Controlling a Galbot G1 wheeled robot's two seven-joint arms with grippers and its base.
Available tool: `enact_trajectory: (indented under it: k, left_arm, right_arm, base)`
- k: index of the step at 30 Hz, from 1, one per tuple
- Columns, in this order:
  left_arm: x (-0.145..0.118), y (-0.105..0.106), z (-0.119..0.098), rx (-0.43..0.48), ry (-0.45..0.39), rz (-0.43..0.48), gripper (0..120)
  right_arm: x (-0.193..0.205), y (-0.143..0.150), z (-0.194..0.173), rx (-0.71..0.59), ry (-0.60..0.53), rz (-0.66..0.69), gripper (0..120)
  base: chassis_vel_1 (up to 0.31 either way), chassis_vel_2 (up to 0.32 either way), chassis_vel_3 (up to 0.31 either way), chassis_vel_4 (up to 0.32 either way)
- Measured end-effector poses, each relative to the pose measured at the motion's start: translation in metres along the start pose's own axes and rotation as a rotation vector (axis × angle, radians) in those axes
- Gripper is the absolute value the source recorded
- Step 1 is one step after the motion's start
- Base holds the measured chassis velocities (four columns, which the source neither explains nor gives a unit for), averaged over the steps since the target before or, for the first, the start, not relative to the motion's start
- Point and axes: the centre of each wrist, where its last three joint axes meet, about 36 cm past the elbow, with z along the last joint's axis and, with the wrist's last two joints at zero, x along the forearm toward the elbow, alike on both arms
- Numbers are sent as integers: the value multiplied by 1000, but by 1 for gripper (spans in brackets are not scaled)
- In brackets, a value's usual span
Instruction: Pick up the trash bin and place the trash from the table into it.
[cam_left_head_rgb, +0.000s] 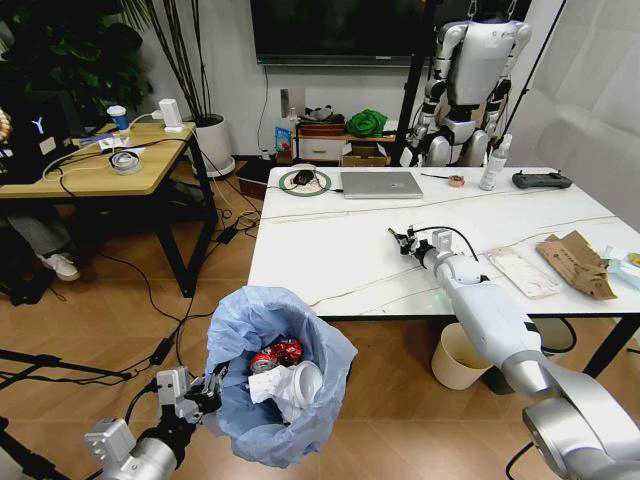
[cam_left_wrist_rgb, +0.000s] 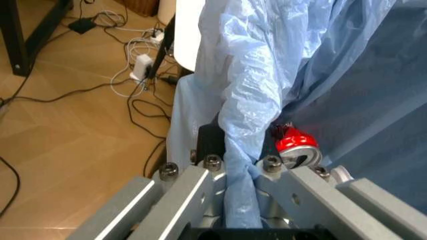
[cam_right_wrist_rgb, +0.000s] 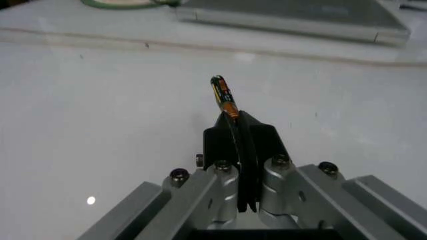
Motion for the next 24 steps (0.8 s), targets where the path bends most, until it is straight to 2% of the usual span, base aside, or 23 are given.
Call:
enact_trajectory:
  k: [6, 9, 10, 13, 17, 18, 21, 24]
  left_arm:
    - [-2, 0, -1, -1, 1, 8, 0]
    - [-4, 1, -1, 4, 5, 9, 0]
    - [-4, 1, -1, 4, 5, 9, 0]
    - [-5, 1, 0, 9, 8, 10, 0]
    - [-4, 1, 0, 13, 9, 9, 0]
    - [-4, 1, 0, 13, 9, 9, 0]
    - [-4, 1, -1, 17, 7, 8, 0]
    - [-4, 1, -1, 20, 4, 7, 0]
  right_arm:
    - [44, -9, -28, 70, -102, -85, 0]
    - [74, 6, -53, 135, -197, -207, 0]
    - [74, 6, -53, 135, -197, -207, 0]
    - [102, 37, -77, 166, -272, -360, 0]
    - [146, 101, -106, 195, -365, -596, 0]
    - [146, 101, -106, 195, -365, -596, 0]
    - [179, 152, -110, 213, -394, -779, 0]
    - [205, 188, -106, 225, -391, -911, 0]
  base:
    - [0, 0, 0, 0]
    - [0, 0, 0, 0]
    - [0, 0, 0, 0]
    - [0, 0, 0, 0]
    - [0, 0, 0, 0]
    - [0, 0, 0, 0]
    - [0, 0, 0, 0]
    - [0, 0, 0, 0]
